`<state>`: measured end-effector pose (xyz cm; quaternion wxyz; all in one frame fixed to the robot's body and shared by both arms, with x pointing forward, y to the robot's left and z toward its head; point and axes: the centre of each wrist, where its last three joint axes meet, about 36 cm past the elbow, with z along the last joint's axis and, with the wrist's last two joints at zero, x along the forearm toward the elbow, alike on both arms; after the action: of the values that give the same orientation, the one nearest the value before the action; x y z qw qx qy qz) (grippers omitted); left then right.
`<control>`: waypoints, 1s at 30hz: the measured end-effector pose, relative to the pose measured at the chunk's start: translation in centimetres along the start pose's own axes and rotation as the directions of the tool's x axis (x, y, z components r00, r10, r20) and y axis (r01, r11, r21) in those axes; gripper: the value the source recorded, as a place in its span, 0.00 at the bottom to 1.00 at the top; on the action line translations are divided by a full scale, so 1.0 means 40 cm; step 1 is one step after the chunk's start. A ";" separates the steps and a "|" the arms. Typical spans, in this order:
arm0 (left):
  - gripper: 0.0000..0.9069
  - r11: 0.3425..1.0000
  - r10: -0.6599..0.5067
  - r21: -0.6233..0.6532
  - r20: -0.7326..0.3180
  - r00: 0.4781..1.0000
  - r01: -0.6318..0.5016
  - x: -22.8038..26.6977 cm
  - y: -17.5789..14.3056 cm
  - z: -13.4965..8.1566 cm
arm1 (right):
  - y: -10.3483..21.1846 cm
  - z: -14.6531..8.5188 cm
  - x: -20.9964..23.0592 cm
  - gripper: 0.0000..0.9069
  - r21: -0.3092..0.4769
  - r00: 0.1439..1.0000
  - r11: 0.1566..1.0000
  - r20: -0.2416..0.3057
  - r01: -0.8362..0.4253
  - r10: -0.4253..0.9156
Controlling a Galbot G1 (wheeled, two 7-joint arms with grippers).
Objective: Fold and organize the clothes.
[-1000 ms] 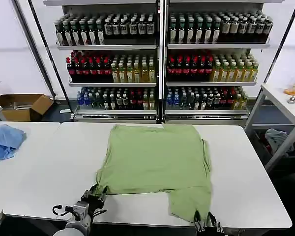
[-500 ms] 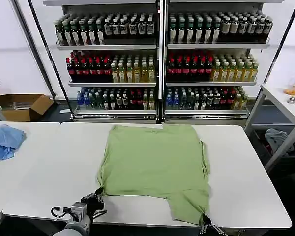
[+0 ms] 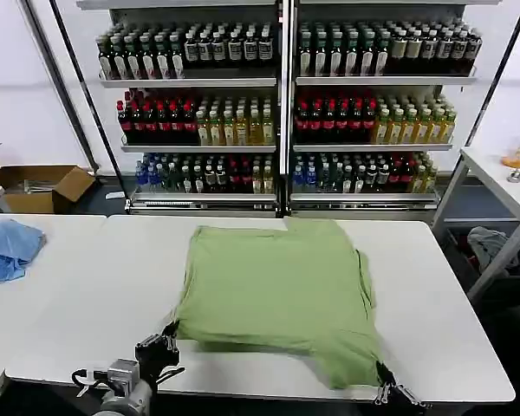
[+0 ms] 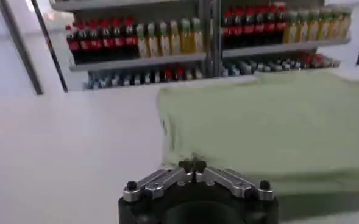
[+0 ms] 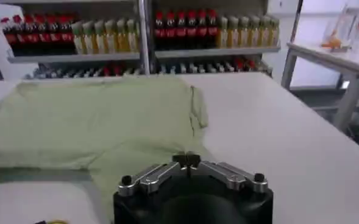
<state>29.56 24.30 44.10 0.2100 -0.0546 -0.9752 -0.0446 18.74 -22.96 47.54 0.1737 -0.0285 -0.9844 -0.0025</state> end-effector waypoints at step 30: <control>0.02 0.999 0.018 -0.045 0.037 0.999 -0.016 -0.141 -0.006 0.037 | -0.008 0.071 -0.104 1.00 0.056 0.998 0.997 -0.039 0.053 -0.051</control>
<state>34.02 23.72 40.41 0.1907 -0.0682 -0.9772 -0.0635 21.65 -23.48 43.45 0.1930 0.0020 -0.9810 0.0203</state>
